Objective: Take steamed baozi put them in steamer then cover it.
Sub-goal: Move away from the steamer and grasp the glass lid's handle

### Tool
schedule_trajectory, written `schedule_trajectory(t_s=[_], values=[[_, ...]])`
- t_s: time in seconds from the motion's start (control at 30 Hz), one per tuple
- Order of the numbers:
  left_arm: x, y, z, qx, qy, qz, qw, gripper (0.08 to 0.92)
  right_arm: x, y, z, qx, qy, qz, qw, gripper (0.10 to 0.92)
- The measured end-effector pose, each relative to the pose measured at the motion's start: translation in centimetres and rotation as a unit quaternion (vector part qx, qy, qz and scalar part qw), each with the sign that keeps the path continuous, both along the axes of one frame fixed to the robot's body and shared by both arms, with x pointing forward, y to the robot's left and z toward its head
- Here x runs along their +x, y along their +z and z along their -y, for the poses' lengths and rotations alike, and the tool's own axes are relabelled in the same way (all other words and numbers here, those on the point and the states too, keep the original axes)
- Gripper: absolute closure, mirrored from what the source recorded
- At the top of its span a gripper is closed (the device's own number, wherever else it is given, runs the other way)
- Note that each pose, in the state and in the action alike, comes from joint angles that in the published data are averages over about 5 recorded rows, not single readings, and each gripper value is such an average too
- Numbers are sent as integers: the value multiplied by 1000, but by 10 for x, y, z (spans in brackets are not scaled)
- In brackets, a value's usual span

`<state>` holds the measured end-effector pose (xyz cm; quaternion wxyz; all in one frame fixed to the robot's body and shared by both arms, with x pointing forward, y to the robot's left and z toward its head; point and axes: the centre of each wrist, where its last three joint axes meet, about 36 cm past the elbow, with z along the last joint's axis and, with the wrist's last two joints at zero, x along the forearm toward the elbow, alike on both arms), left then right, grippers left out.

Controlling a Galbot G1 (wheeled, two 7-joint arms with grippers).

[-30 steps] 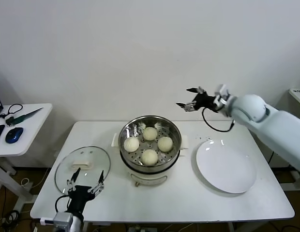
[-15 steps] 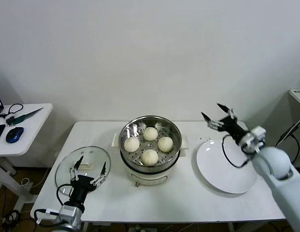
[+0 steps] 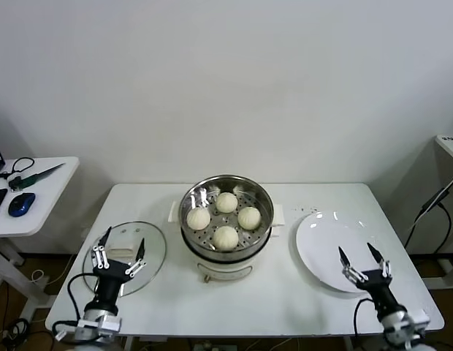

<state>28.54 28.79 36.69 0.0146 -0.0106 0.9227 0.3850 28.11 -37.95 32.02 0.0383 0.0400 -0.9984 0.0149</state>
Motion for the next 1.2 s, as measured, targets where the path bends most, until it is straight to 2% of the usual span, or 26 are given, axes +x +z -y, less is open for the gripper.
schedule_trajectory(t_s=[0.1,0.2,0.5,0.67,0.83,1.2], values=[[1,-13,-12,84,-1,0,996,177,-14,-12,-7,5,-16,1,1000,200],[2,-26,-23,159,-1,-9,987,177,-25,-23,-15,8,-30,0,1000,200],[15,-62,-45,318,26,-45,947,177,-46,-43,-34,16,-56,2,998,200],[25,-77,-50,364,46,-59,929,177,-54,-49,-39,17,-65,1,998,200],[35,-91,-52,390,62,-69,916,177,-59,-53,-44,19,-73,1,997,200],[56,-112,-57,413,75,-81,904,177,-68,-57,-49,22,-86,4,996,200]])
